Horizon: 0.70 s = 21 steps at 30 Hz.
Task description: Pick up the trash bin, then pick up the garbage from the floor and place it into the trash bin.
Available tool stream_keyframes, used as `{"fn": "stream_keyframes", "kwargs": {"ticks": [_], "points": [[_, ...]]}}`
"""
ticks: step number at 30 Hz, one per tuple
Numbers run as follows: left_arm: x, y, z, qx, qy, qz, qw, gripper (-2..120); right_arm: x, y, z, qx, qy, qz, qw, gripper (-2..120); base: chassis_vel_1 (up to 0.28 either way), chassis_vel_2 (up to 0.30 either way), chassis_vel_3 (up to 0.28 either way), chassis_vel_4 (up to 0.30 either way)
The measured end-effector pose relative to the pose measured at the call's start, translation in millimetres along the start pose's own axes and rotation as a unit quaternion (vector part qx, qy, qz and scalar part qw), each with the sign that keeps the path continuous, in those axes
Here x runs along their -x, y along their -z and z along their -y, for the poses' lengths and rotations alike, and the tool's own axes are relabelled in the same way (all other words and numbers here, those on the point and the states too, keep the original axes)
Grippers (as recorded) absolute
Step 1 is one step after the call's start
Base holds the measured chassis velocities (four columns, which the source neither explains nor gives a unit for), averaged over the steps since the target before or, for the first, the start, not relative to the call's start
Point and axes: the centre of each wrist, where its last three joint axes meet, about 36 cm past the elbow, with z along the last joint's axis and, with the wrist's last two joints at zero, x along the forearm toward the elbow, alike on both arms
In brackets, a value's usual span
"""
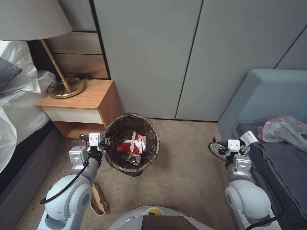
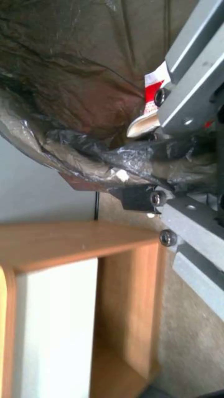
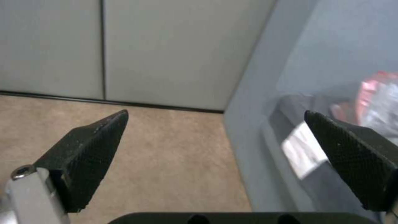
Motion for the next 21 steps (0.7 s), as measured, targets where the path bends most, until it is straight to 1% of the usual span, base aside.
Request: {"fn": "stream_keyframes", "kwargs": {"ticks": [21], "points": [[2.9,-1.1,-1.6,-0.002,0.003,-0.001,1.0,0,5.6,0.7,-1.7,-0.003,0.004,0.001,1.0,100,0.062,0.059,0.063,0.066]]}}
